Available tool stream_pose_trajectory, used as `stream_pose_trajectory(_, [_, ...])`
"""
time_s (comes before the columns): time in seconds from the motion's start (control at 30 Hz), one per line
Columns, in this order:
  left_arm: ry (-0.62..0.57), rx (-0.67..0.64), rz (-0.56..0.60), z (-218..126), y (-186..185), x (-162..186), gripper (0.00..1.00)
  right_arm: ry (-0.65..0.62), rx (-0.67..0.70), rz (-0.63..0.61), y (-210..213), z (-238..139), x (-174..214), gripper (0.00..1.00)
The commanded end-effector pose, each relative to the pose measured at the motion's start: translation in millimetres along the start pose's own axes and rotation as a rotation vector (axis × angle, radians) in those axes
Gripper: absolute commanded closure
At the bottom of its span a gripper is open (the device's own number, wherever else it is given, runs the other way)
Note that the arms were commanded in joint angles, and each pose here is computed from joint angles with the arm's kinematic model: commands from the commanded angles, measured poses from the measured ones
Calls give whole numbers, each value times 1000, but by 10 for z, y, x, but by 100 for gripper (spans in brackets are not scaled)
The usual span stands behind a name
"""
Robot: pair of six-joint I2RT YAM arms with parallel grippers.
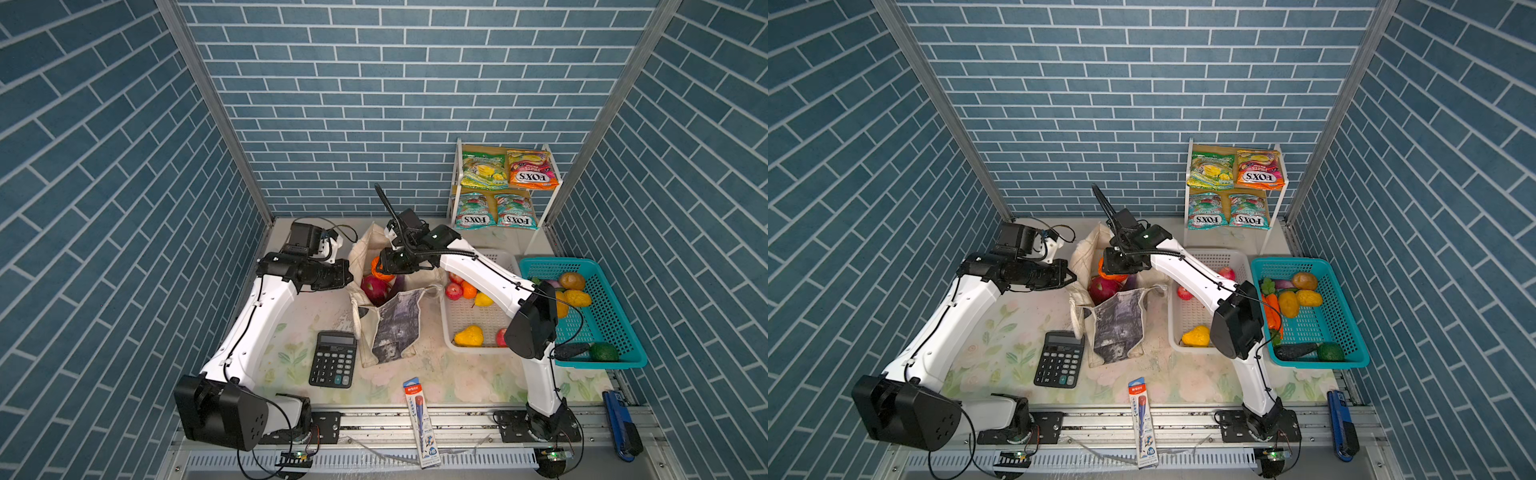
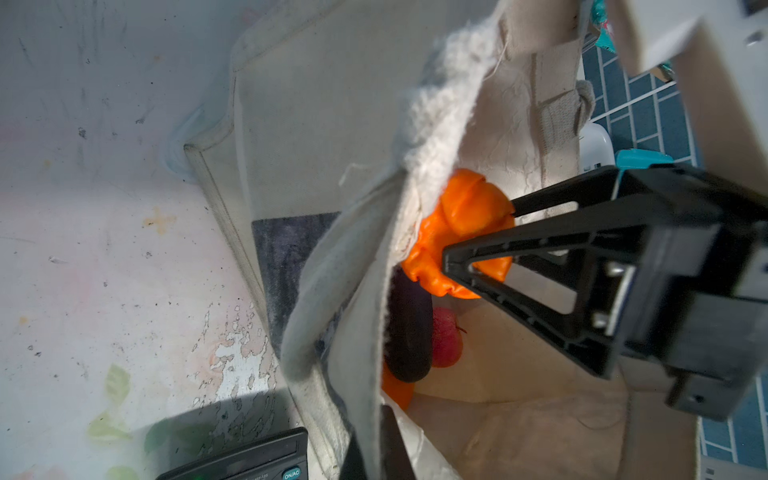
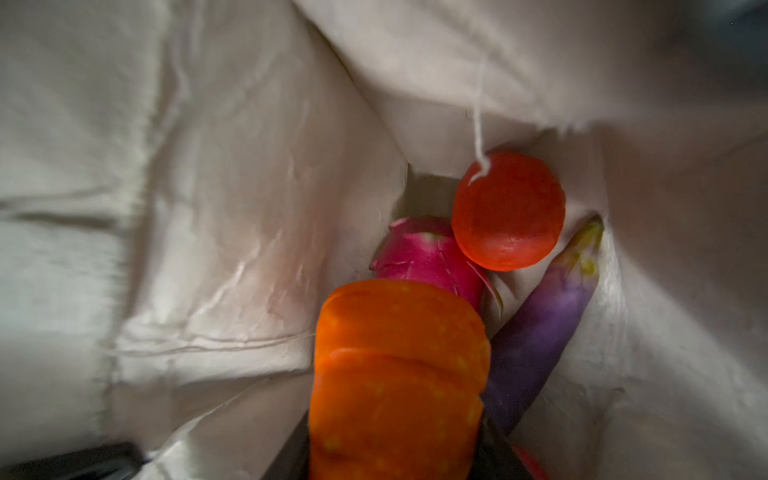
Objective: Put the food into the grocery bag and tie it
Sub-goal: 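Lower the pumpkin into the bag and open the right gripper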
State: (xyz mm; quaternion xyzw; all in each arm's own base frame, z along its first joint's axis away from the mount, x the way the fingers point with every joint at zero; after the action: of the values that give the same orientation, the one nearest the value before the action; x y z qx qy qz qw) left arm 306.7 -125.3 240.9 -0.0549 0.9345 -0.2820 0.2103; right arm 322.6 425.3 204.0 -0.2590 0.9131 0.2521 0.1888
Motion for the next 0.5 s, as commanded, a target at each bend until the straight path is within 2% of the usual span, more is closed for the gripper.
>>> stream_pose_trajectory(0.0, [-9, 22, 16, 23, -47, -49, 100, 62, -14, -43, 55, 118, 121, 59])
stream_pose_trajectory(0.17, [-3, 19, 16, 50, -28, -39, 100, 105, 24, -59, -55, 314, 207, 56])
stream_pose_trajectory(0.3, [-1, 20, 15, 56, -28, -39, 100, 127, 51, -71, -125, 436, 236, 47])
stream_pose_trajectory(0.33, [-1, 20, 17, 53, -28, -36, 100, 124, 55, -74, -126, 428, 223, 32])
stream_pose_trajectory(0.37, [0, 19, 19, 56, -26, -35, 100, 120, 62, -79, -129, 410, 204, 8])
stream_pose_trajectory(0.4, [1, 19, 20, 56, -25, -32, 100, 115, 72, -85, -133, 375, 181, 1])
stream_pose_trajectory(0.47, [3, 18, 24, 51, -26, -30, 100, 90, 92, -105, -120, 263, 108, 1])
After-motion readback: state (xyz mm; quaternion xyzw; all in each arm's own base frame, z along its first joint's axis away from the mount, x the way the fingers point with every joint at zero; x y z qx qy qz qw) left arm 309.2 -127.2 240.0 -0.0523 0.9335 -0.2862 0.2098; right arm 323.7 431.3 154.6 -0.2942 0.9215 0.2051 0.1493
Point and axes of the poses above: each gripper's point midway between its finger pads, its own z axis out along the fingers, its own y axis along the line the jaws close on, x = y × z, the point moved 1 cm from there along -z, back along the fingers, and after that the axes turned 10 degrees about -z, right-handed, at the moved point
